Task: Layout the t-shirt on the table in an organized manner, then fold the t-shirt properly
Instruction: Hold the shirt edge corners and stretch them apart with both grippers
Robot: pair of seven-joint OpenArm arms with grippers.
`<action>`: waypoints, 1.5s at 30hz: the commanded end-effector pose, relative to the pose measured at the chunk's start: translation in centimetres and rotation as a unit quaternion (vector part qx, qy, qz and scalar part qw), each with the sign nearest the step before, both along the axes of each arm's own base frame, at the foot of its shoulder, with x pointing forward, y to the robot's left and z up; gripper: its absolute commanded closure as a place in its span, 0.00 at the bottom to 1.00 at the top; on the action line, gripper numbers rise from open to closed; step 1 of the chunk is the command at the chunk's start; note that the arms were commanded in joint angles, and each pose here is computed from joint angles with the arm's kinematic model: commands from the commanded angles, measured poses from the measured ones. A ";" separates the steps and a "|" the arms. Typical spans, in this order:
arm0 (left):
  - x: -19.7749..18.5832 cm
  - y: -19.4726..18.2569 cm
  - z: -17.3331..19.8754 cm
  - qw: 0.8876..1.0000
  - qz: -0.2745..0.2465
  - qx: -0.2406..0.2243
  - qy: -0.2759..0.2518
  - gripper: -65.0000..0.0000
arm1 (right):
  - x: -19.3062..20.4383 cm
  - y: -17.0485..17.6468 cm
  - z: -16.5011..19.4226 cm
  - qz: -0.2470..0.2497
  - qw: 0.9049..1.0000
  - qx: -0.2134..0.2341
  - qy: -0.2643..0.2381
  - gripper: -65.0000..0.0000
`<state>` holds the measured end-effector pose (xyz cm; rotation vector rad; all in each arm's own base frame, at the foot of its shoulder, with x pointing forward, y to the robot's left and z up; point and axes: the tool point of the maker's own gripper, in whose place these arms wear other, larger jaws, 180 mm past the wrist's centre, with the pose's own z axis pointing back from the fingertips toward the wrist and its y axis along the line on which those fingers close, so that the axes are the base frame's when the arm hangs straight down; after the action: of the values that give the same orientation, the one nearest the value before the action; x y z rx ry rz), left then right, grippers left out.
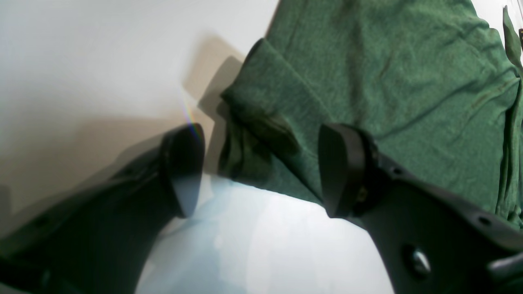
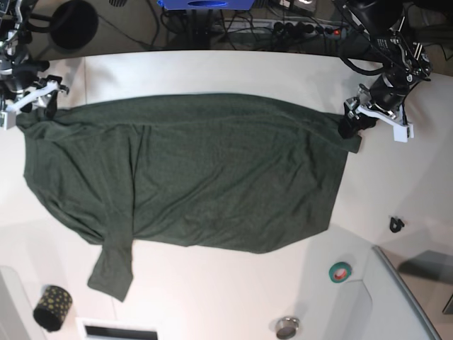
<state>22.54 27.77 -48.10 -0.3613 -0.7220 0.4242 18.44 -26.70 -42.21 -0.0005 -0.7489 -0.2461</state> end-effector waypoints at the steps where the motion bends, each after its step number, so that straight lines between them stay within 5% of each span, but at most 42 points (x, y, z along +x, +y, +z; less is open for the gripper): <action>1: -1.6 0.0 -1.1 0.999 -0.013 0.006 0.041 0.36 | 0.5 -0.5 1.0 0.003 1.000 -0.008 -0.018 0.49; 14: -1.8 0.1 -1.2 0.999 -0.013 0.008 0.045 0.36 | 0.5 -0.5 1.0 0.003 1.000 -0.008 -0.018 0.49; 22: -1.7 0.1 -1.1 0.999 -0.011 0.006 0.042 0.70 | 0.5 -0.5 1.0 0.003 1.000 -0.008 -0.018 0.49; 35: -1.8 -0.8 -2.9 0.998 -0.005 -0.032 0.061 0.77 | 0.5 -0.7 1.0 0.002 1.000 -0.009 -0.018 0.49; 38: -1.8 -1.0 -3.2 0.997 -0.004 -0.038 0.064 1.00 | 0.0 -2.6 1.5 -0.031 0.999 -0.018 -0.025 0.49; 45: -1.7 -1.0 -3.1 0.997 -0.004 -0.038 0.063 1.00 | -1.9 -8.1 3.1 -0.174 0.982 0.009 -0.071 0.48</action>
<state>22.71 26.76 -49.80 -0.4457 -0.6909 0.4813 16.42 -34.47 -39.65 -0.0887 -0.8753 -0.6056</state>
